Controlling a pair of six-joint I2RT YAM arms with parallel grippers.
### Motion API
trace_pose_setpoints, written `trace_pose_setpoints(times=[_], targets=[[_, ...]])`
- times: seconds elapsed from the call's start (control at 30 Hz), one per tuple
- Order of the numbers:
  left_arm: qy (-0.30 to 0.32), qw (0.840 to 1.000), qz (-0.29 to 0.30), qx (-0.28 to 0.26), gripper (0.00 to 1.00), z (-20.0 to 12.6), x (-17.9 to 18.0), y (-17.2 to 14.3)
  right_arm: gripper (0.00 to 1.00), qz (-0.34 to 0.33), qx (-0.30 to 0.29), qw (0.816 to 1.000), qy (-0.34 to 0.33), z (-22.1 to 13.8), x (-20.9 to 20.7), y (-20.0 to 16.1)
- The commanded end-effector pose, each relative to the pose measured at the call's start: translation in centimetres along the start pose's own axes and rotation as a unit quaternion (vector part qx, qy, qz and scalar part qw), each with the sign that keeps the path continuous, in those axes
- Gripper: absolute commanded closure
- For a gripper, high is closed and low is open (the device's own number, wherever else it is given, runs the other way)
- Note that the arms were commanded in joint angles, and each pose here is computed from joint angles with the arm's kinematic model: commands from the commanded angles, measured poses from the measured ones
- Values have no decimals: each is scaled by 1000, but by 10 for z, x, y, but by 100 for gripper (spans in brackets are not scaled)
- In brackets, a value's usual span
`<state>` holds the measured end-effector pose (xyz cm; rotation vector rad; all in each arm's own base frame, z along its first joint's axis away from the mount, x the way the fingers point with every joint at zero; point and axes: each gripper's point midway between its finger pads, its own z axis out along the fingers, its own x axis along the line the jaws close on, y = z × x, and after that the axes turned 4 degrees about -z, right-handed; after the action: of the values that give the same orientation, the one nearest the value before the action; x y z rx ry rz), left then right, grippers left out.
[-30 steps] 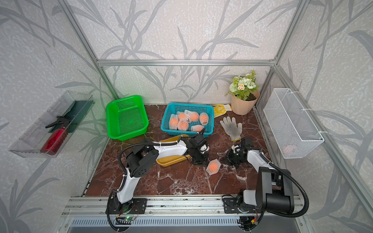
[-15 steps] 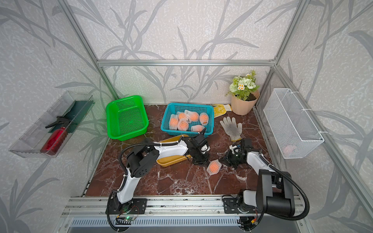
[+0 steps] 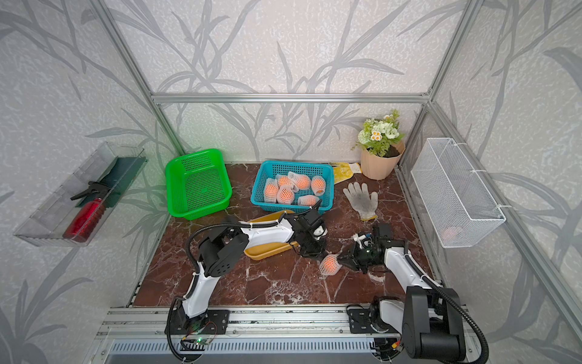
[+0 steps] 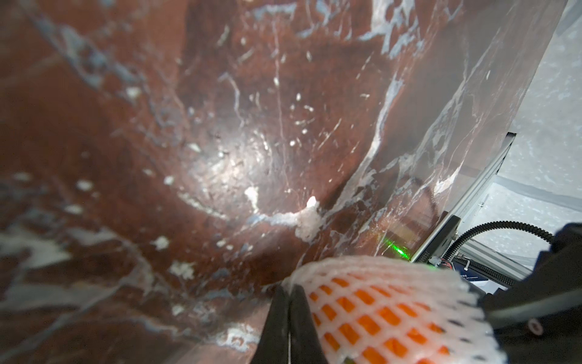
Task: Remove foam nets from oranges
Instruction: Remove the foam net from the orange.
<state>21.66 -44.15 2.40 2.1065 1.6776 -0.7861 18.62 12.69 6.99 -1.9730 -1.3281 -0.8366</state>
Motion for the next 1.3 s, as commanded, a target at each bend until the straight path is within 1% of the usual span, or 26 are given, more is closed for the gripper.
trace_pose_setpoints(times=[0.0, 0.13, 0.4, 0.5, 0.53, 0.7, 0.87, 1.17, 1.27], targets=[[14, 1000, 3, 1, 100, 5, 3, 1, 74, 14, 23, 1000, -1, 5, -4, -17], [15, 1000, 2, 3, 100, 6, 3, 0, 71, 19, 31, 999, -20, 11, -11, -25], [17, 1000, 4, 6, 100, 7, 3, -4, 70, 21, 34, 997, -59, 16, -22, -29], [15, 1000, 5, 6, 100, 8, 2, -4, 66, 16, 33, 997, -68, 19, -23, -29], [15, 1000, 5, 6, 100, 8, 2, -4, 64, 25, 29, 997, -72, 20, -23, -28], [13, 1000, 5, 8, 100, 10, 1, -7, 54, 17, 25, 996, -80, 27, -20, -28], [12, 1000, 6, 10, 100, 12, -1, -9, 46, 21, 19, 995, -100, 29, -29, -28], [10, 1000, 7, 12, 100, 14, -3, -11, 41, 19, 5, 993, -121, 36, -35, -25], [9, 1000, 7, 13, 100, 15, -4, -11, 39, 21, -1, 993, -117, 39, -35, -24]])
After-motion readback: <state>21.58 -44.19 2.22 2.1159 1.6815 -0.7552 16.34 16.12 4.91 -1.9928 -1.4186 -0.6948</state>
